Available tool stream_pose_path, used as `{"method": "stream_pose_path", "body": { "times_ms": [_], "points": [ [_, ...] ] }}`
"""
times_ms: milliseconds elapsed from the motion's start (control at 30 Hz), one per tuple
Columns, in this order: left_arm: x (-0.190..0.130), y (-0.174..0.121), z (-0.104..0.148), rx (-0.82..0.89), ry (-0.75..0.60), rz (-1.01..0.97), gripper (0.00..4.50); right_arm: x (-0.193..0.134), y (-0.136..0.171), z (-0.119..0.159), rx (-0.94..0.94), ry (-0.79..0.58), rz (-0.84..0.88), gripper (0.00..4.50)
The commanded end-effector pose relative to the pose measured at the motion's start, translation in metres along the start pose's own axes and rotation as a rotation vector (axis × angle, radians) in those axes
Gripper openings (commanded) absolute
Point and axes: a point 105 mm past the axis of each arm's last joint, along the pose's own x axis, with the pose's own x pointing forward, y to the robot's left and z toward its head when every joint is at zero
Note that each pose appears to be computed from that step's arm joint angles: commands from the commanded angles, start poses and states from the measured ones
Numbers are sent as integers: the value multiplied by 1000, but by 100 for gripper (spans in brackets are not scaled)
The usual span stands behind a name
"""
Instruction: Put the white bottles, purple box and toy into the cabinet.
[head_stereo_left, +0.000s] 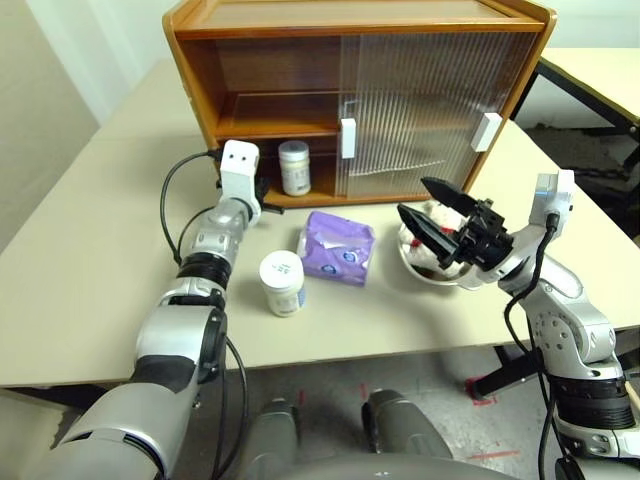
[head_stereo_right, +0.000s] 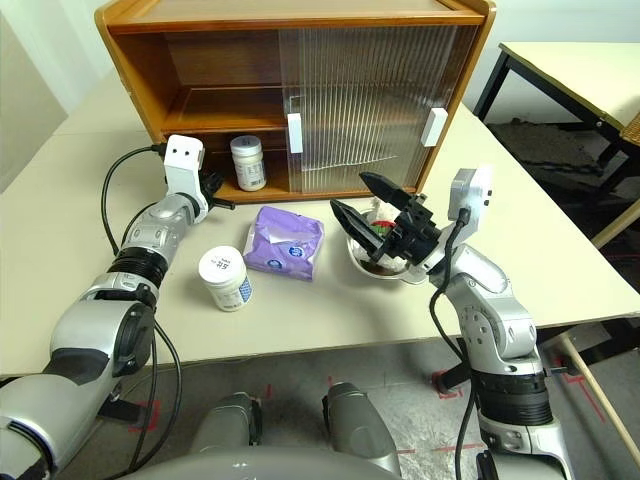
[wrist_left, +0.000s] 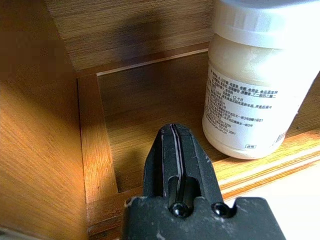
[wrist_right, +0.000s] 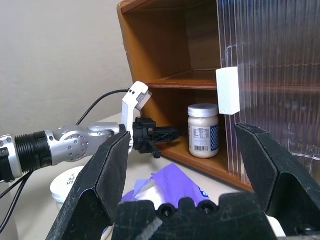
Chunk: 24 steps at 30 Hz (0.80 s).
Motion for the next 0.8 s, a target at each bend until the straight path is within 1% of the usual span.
{"method": "stream_pose_path", "body": {
  "times_ms": [33, 300, 500, 567, 800],
  "points": [
    [1, -12, 2, 15, -1, -42, 4, -2, -5, 3, -15, -14, -9, 450],
    [1, -9, 7, 31, -2, -43, 4, 0, -4, 0, -5, -20, 2, 450],
    [-4, -16, 4, 48, -6, -57, 4, 2, -6, 0, -7, -35, 5, 450],
    [-6, -16, 3, 19, -10, -51, 4, 3, -7, 1, -1, -45, 2, 450],
    [-9, 1, 15, 38, -23, -2, 4, 8, -6, -3, 28, -65, 10, 450]
  ]
}}
